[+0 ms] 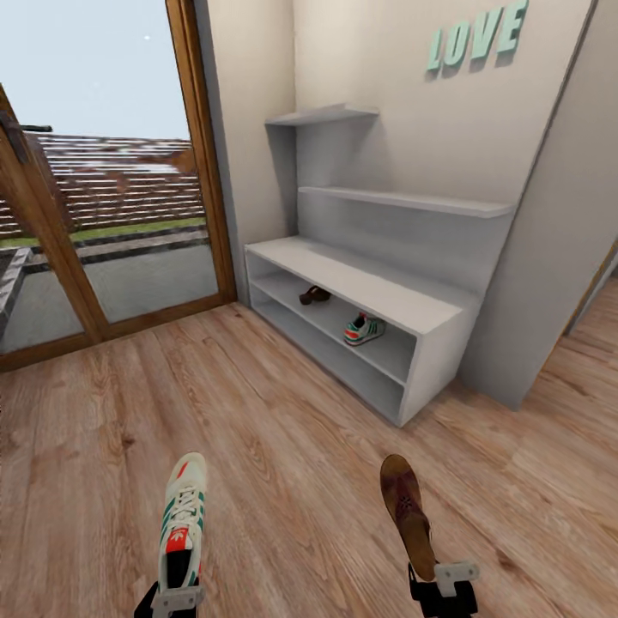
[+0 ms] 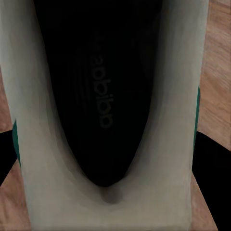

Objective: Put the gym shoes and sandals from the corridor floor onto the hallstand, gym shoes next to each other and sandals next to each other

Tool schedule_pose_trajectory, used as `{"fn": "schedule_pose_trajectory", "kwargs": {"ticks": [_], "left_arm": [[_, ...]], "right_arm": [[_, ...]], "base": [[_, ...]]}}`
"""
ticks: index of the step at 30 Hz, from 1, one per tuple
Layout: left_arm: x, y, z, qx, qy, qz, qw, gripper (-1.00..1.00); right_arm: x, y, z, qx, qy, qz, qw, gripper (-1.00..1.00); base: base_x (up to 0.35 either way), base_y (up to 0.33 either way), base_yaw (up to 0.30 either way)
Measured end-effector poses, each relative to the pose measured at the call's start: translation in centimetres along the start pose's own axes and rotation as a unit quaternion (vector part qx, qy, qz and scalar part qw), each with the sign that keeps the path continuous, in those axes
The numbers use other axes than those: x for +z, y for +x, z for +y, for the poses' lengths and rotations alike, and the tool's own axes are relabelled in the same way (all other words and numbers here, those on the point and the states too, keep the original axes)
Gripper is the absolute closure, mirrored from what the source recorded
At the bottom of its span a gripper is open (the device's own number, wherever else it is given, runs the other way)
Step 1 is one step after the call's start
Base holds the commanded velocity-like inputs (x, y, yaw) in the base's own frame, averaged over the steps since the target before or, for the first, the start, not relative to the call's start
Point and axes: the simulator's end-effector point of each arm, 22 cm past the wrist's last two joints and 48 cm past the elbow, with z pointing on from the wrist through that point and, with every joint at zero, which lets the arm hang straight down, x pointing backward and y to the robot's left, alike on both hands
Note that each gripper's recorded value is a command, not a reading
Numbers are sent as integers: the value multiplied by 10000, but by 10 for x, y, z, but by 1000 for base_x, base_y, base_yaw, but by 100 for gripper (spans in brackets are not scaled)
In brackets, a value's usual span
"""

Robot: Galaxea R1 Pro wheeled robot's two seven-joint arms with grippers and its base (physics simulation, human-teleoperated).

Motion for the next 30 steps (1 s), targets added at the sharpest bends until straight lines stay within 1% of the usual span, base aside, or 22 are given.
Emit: {"fn": "schedule_pose_trajectory", "kwargs": {"ticks": [11, 26, 30], "left_arm": [[0, 0, 0, -5, -3, 2, 10000, 100], [0, 0, 0, -5, -4, 0, 10000, 100], [0, 0, 0, -7, -7, 1, 10000, 100]], "right_arm": [[0, 0, 0, -2, 1, -1, 10000, 100], [0, -2, 0, 14, 11, -17, 10000, 100], [0, -2, 0, 12, 11, -17, 10000, 100]], "base": [[213, 288, 0], [247, 249, -1], [265, 243, -146]]}}
